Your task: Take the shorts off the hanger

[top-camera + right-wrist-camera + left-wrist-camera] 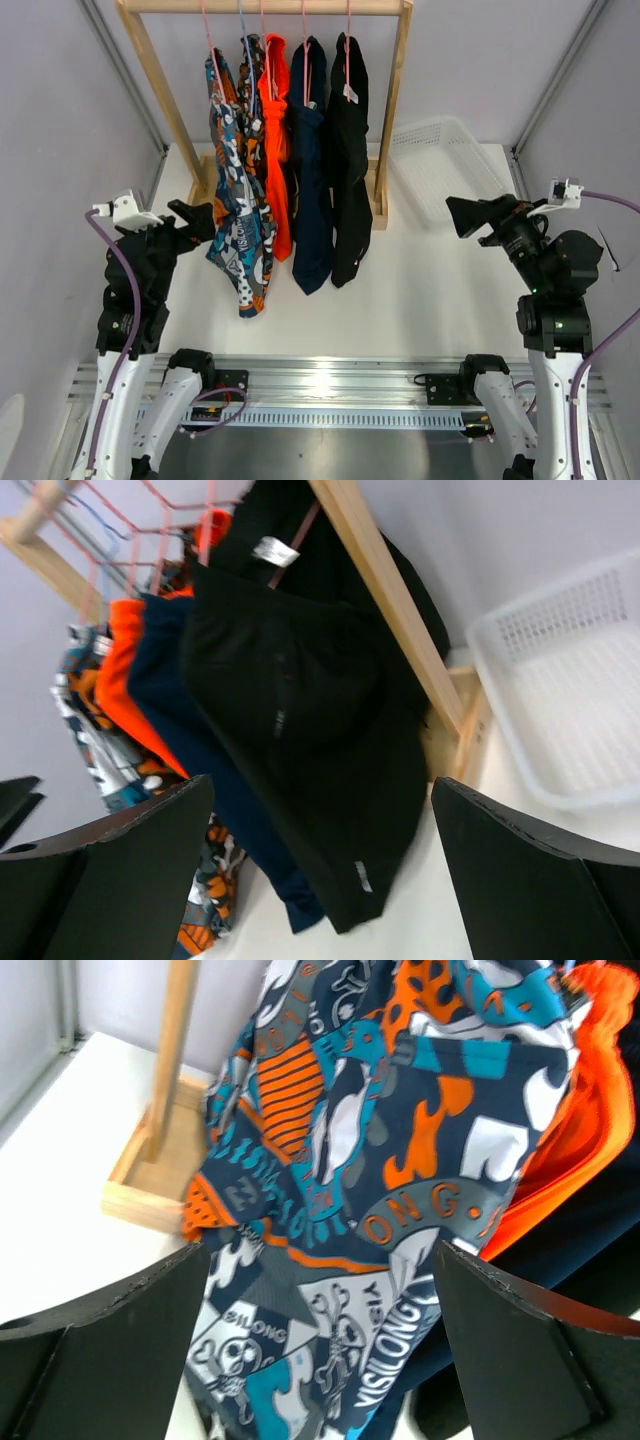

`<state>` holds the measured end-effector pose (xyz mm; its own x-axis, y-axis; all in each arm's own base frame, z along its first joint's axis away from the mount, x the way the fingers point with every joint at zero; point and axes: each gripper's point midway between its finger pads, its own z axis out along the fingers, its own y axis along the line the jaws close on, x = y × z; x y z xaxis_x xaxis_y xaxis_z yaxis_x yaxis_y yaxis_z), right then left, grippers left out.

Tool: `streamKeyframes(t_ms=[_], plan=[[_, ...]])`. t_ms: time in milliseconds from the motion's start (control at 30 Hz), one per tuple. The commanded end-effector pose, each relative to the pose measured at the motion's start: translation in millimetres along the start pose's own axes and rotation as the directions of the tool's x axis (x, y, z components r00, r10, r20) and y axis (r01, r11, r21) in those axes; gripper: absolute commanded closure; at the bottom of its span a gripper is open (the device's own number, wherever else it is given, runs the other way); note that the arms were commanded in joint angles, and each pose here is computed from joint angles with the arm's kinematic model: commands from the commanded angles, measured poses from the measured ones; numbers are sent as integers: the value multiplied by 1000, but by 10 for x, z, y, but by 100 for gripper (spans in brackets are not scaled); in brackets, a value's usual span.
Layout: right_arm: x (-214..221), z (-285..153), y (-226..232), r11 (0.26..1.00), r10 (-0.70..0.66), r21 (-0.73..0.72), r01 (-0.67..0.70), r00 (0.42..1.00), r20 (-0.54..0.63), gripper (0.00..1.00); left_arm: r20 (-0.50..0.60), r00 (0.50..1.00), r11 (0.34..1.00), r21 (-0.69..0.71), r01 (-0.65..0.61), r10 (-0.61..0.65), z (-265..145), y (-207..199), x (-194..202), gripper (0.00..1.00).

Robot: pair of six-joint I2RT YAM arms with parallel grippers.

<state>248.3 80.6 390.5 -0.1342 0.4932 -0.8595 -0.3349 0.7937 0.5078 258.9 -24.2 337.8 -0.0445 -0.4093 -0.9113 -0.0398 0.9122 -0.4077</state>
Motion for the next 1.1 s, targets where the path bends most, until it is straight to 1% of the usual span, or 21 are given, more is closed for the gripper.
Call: streamKeyframes(t_ms=[0,167,200,233,267,300,333,400,433,533,567,600,633,700,733,900,933,967,1000,1033,1067], plan=[[-258,-66,315,996,-12,-92,16,999,41,1,-58,995,995,-56,-82,79,-81,146,84,1],[-777,-16,620,983,-94,-146,116,985,147,1,-27,988,988,-45,-150,149,-122,115,-82,1],[-778,189,501,990,-78,-106,89,992,102,1,-41,986,985,-53,-164,162,-101,152,-24,1],[-813,272,589,988,-80,-127,90,994,80,0,-49,984,983,-60,-173,170,-79,176,10,1],[-1095,259,801,980,-111,-152,130,986,126,1,-55,984,983,-61,-171,168,-69,185,35,1],[-1030,513,727,984,-110,-132,118,992,66,1,-63,984,984,-59,-170,166,-64,192,73,1],[-1056,621,853,984,-119,-128,127,990,74,1,-81,983,984,-58,-168,163,-46,219,168,1],[-1320,708,1096,966,-219,-103,236,964,148,2,-84,983,986,-23,-163,161,-45,184,246,1],[-1176,980,1154,965,-248,-60,256,962,116,2,-85,983,986,-20,-163,161,-43,180,252,1],[-1217,1344,1286,939,-343,12,343,936,82,1,-76,983,986,4,-167,167,-71,51,41,1],[-1182,1420,1347,937,-350,9,350,934,67,1,-37,986,987,26,-161,162,-114,-70,-190,1],[-1280,1414,1409,936,-353,17,353,932,81,1,-68,984,986,50,-162,165,-29,-150,-197,1],[-1172,1579,1344,932,-361,55,359,931,55,1,10,989,985,91,-146,145,-150,-374,-638,1],[-1030,1692,1395,923,-384,58,381,922,55,0,-40,990,983,129,-128,134,9,-539,-702,1],[-976,1716,1414,922,-386,52,383,921,54,1,2,993,977,184,-112,114,-55,-745,-985,2],[-795,1534,1319,945,-324,56,322,945,42,1,27,997,915,398,-74,69,-48,-1564,-1659,1],[-529,1543,1174,945,-318,73,318,948,-16,0,-6,997,894,443,-64,75,14,-1701,-1616,0],[-465,1495,1124,949,-306,80,306,952,-23,1,-73,993,894,445,-50,92,326,-1795,-1434,1],[-507,1307,1132,954,-290,69,290,957,-6,0,-49,995,867,496,-51,87,262,-2015,-1581,1],[-209,1286,978,954,-281,88,286,957,-67,0,-72,993,858,512,-46,97,363,-2112,-1506,1],[-124,1216,935,958,-267,93,273,961,-76,1,-131,984,849,527,-36,122,603,-2266,-1263,1]])
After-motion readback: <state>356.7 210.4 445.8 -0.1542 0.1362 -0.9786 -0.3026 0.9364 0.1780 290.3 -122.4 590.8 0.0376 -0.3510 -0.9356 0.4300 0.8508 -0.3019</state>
